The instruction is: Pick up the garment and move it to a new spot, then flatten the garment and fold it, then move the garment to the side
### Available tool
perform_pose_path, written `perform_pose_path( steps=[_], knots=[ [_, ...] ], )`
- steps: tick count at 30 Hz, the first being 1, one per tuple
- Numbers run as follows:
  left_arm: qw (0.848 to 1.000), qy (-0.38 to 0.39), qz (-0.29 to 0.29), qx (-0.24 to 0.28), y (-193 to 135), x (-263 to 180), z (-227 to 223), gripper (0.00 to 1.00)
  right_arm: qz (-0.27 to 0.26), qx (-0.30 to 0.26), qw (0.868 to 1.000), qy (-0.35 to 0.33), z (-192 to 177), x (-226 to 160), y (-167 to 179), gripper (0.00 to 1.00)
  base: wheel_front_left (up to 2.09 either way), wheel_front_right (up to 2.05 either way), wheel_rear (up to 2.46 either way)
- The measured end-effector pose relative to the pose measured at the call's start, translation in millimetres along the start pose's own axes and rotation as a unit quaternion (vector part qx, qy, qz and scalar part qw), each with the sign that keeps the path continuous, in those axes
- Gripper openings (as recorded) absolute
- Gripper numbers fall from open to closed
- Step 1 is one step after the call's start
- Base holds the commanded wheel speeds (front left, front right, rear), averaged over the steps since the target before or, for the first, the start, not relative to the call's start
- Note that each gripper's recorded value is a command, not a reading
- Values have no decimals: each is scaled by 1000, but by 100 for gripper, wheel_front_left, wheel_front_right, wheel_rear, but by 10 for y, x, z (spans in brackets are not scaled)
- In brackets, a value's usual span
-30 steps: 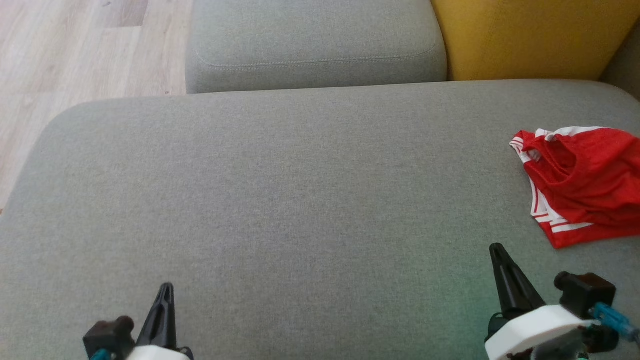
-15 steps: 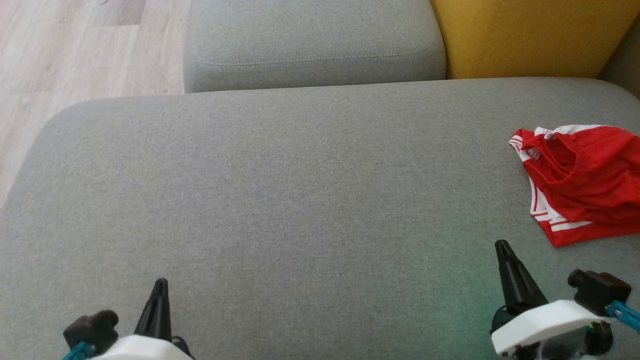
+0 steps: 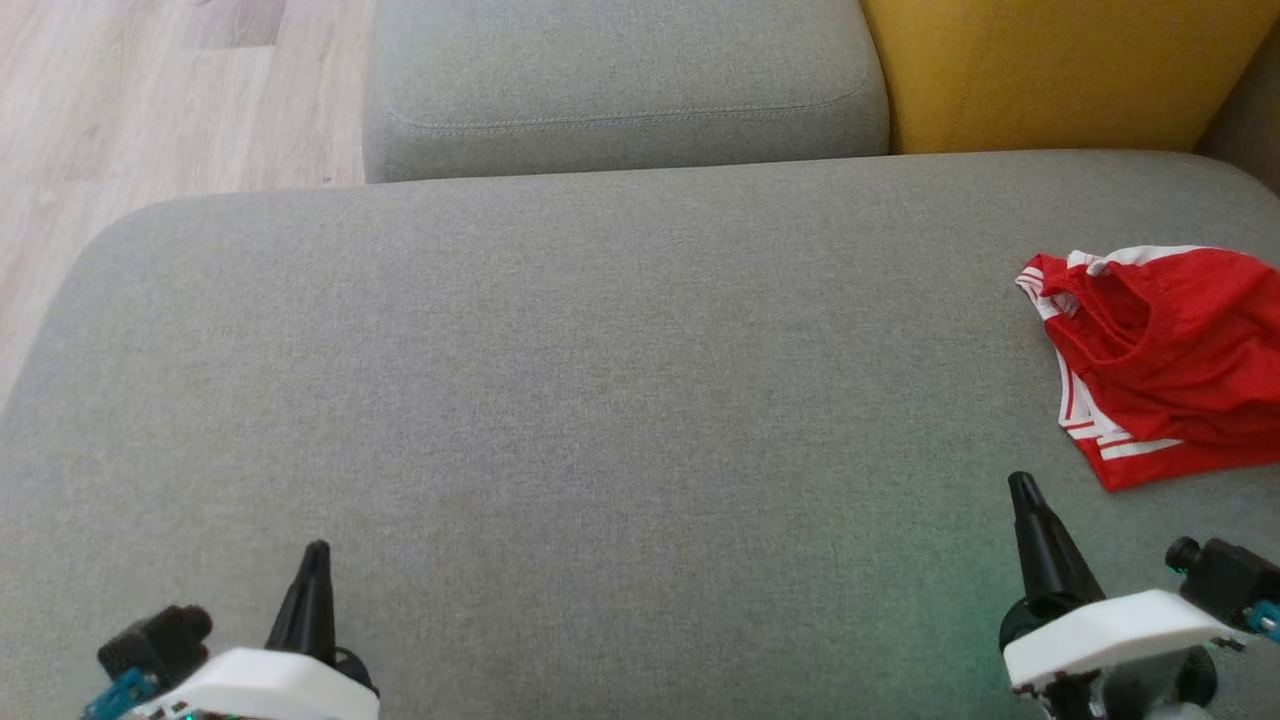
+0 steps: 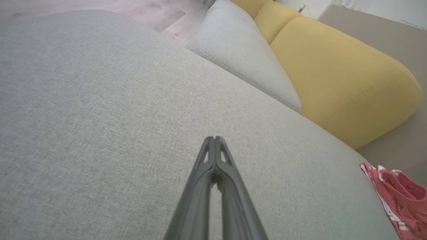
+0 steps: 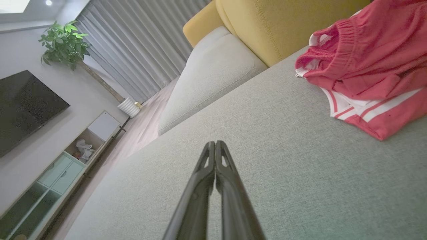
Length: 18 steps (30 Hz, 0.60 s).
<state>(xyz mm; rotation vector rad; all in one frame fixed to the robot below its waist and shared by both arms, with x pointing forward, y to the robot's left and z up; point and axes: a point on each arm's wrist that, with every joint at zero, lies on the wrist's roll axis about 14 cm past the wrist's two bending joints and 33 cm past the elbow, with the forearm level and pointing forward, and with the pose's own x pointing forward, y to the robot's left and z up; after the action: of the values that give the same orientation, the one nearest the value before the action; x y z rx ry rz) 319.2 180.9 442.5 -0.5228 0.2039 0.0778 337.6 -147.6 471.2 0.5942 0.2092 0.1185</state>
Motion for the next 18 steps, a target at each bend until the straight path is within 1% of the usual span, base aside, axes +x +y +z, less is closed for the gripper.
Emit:
perform_pose_path(
  steps=[18],
  knots=[
    [995, 9, 1, -104, 9, 87, 33, 0, -3, 99, 995, -18, 92, 69, -56, 0, 0, 0, 0]
  ],
)
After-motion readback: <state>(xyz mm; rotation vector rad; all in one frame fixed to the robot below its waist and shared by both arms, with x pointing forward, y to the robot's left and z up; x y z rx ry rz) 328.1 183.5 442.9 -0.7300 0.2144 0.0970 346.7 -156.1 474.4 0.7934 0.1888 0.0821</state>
